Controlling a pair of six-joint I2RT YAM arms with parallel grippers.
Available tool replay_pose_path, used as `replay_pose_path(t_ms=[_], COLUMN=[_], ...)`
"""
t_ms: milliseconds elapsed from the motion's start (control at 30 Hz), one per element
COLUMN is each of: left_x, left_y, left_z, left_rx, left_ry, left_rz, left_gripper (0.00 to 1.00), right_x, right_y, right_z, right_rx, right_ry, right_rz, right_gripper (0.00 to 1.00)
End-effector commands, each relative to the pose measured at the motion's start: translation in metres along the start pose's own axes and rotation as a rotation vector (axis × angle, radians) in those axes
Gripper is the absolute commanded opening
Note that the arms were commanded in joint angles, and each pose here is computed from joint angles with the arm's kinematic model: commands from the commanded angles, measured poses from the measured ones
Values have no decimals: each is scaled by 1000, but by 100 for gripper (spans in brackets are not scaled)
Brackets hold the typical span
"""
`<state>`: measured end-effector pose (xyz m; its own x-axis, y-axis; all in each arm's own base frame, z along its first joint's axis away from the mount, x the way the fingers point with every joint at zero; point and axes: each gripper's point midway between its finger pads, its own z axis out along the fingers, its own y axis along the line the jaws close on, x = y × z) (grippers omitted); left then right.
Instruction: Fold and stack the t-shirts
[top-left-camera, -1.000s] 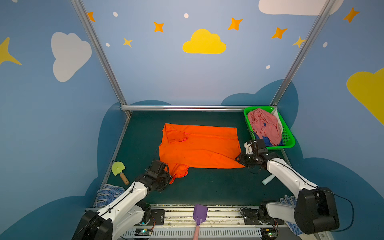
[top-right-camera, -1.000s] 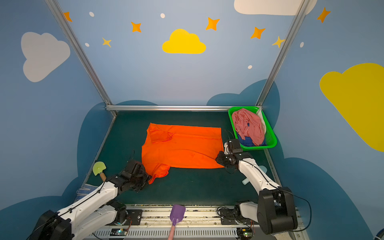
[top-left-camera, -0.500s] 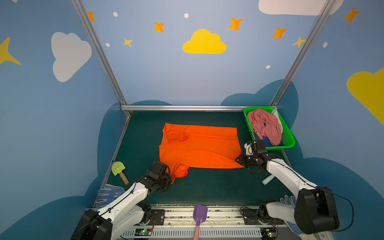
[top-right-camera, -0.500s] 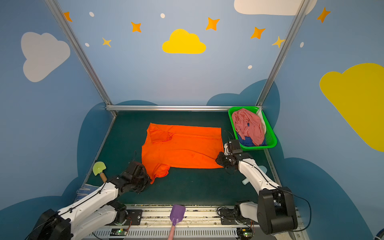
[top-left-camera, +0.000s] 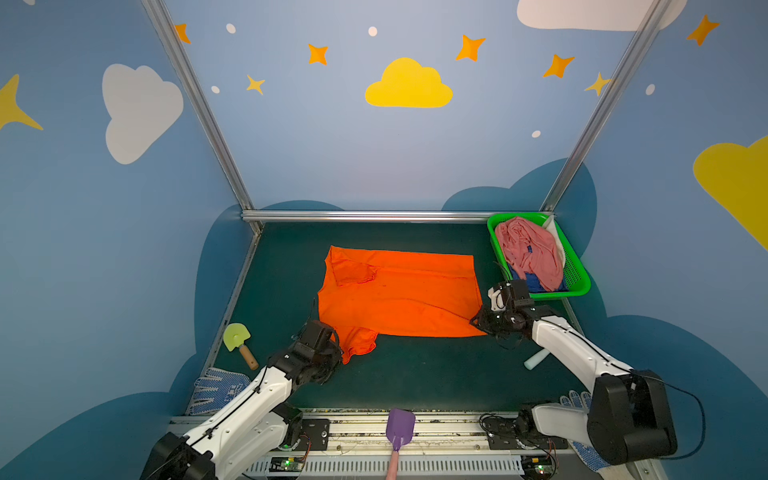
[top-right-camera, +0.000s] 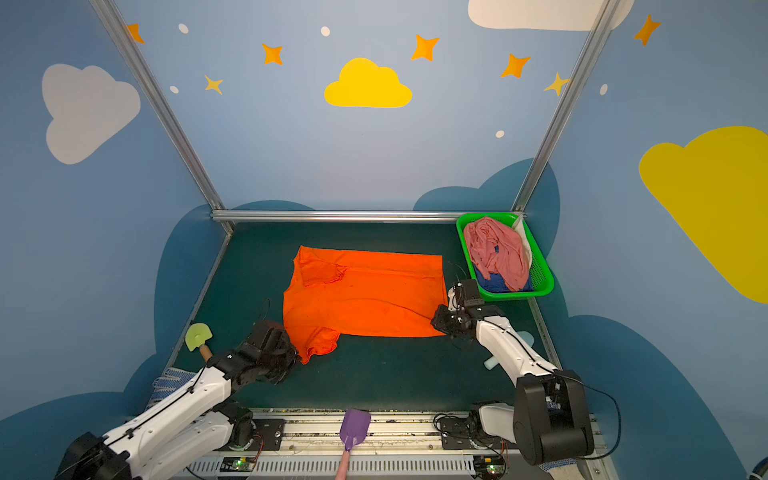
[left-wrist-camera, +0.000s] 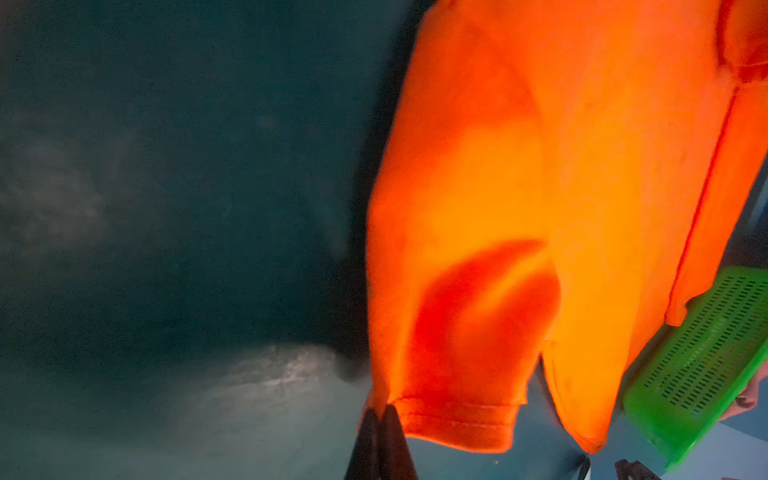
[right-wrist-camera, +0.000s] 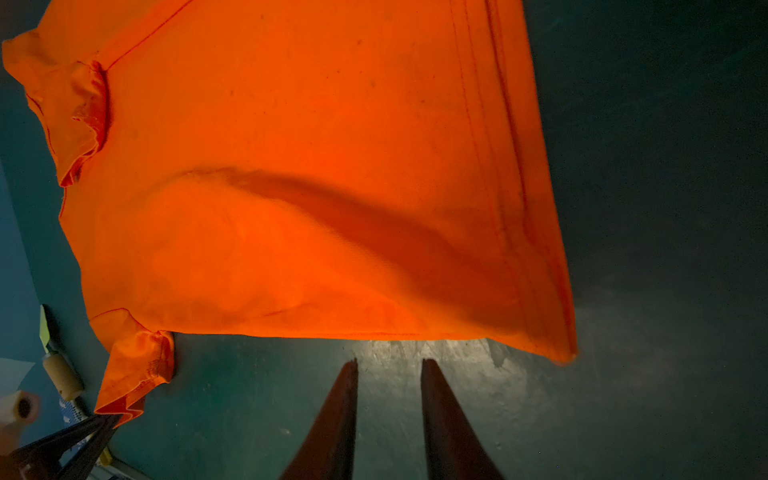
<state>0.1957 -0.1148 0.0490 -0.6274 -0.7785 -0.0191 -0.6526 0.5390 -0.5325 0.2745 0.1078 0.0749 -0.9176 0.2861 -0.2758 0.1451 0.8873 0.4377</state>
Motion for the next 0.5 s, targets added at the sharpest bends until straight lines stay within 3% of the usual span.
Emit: replay_pose_path(t_ms=[0,233,467], left_x=[-9,-18,-32], left_y=[-14,-36,-50], left_z=[-13,-24,-32], left_rx=[9,19,49], left_ry=[-48,-76,-124], left_rz=[63,140,153], left_gripper=[5,5,5], right_x=[-2,-2,-7], right_y=[-4,-30,-50], right_z=[-5,-13,-14], right_rx=[43,148,223], right_ry=[16,40,54], right_rz=[-15,23,50], right_gripper=[34,44,43])
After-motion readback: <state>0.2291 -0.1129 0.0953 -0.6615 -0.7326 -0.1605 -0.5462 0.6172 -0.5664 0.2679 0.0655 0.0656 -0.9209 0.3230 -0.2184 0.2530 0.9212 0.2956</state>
